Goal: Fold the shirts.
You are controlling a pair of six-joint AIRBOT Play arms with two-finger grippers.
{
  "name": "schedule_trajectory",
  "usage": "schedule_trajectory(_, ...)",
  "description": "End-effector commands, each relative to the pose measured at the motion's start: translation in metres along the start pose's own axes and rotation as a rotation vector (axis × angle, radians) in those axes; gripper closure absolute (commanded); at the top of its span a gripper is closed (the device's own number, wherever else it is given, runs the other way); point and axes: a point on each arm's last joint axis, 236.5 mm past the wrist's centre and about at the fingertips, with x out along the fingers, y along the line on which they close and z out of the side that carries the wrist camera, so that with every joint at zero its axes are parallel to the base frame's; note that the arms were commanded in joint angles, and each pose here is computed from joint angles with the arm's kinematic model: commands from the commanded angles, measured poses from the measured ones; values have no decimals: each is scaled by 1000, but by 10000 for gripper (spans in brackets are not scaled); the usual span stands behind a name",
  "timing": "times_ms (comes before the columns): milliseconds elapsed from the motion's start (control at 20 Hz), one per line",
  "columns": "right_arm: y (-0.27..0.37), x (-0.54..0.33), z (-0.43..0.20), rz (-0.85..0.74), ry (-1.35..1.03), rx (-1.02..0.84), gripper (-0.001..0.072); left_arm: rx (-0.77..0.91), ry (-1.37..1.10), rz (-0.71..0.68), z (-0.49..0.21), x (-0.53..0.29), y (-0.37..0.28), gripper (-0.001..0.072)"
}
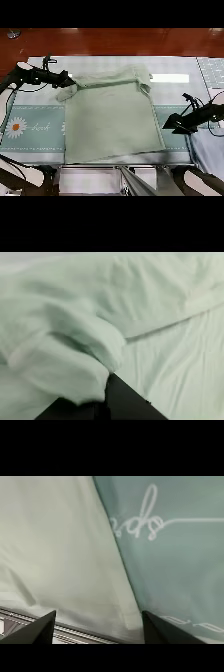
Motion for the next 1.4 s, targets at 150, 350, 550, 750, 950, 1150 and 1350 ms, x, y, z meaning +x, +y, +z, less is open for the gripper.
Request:
schedule_trajectory(150, -16, 34, -22, 6, 178, 73, 96, 77, 22, -30, 11, -4, -23, 687)
schedule_trajectory(350, -16, 49, -29, -14, 256, 47, 96, 87, 55, -24, 4, -5, -22, 687)
schedule_trajectory(550, 2, 70, -23, -61, 232, -46, 97, 99, 69, 1, 1, -5, -15, 687)
schedule_trajectory(750, 19, 81, -27, -28, 262, -77, 680, 41, 68, 3, 1, -6, -15, 687)
schedule_trajectory(950, 12, 54, 5, -79, 185, -115, 678, 22, 102, -11, -6, -13, -12, 687)
schedule_trajectory(1150, -29, -30, 97, -183, -141, 37, 679, -5, 136, -29, -16, -31, -6, 687)
schedule_trajectory(1350, -40, -106, 168, -133, -358, 93, 679, 16, 59, -35, -26, -44, -24, 687)
